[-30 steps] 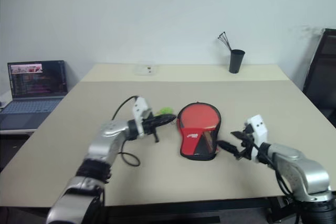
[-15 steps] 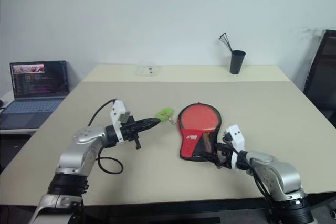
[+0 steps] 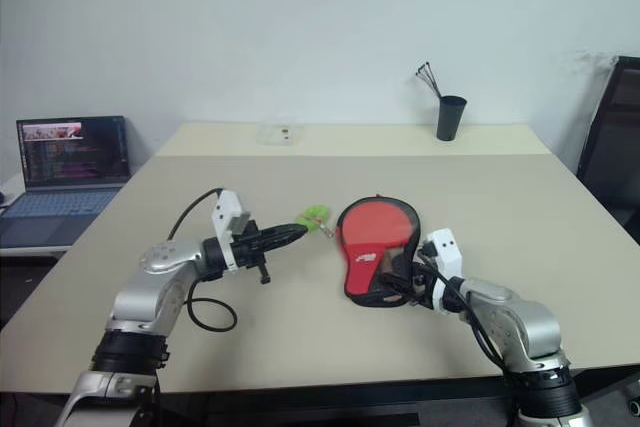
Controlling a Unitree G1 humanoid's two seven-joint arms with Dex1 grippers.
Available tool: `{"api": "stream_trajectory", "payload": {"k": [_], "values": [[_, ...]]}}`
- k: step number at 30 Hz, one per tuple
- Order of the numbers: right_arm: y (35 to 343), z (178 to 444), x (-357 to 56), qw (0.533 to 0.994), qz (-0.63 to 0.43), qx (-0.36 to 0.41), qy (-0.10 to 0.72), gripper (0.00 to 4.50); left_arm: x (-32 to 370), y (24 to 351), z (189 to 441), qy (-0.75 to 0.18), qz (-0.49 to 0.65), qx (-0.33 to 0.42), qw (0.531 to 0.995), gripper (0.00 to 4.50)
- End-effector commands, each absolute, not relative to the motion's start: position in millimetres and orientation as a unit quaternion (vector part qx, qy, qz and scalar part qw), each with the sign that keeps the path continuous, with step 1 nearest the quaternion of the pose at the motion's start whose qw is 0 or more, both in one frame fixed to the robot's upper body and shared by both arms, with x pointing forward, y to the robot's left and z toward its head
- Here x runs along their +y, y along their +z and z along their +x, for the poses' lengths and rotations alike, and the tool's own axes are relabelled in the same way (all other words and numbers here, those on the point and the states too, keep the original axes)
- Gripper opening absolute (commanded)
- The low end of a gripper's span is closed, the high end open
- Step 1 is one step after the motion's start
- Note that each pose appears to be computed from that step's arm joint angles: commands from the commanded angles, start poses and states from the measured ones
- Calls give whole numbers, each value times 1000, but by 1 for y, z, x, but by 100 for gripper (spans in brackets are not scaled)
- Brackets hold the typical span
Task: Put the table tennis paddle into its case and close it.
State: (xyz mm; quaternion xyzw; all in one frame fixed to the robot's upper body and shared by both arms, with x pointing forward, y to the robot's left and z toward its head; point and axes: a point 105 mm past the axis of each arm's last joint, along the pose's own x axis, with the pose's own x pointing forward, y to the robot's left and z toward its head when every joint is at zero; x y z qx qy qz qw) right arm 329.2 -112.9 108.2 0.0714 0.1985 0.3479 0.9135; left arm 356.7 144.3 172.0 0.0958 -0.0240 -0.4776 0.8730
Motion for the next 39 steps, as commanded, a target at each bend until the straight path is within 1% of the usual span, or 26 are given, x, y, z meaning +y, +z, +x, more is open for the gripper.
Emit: {"api": "stream_trajectory", "payload": {"k": [1, 5, 10, 13, 22, 29, 33, 36, 39], "values": [[118, 341, -123, 931, 44, 173, 318, 394, 140, 188, 355, -481, 108, -53, 868, 0], [118, 355, -135, 947, 38, 166, 274, 394, 140, 189, 355, -481, 110, -55, 868, 0], [119, 366, -137, 951, 56, 163, 256, 394, 140, 188, 355, -480, 110, -56, 869, 0], [116, 369, -134, 952, 49, 167, 252, 449, 139, 188, 355, -480, 111, -55, 868, 0], [103, 376, -132, 951, 15, 193, 239, 449, 140, 188, 356, -480, 113, -56, 868, 0], [95, 373, -111, 933, -23, 218, 286, 449, 141, 187, 356, -479, 116, -57, 868, 0], [90, 371, -101, 922, -22, 240, 304, 449, 141, 186, 356, -479, 117, -57, 868, 0], [85, 372, -94, 917, -11, 255, 305, 395, 143, 186, 355, -476, 118, -57, 870, 0], [85, 373, -91, 915, 1, 261, 306, 292, 146, 185, 354, -473, 119, -56, 871, 0]]}}
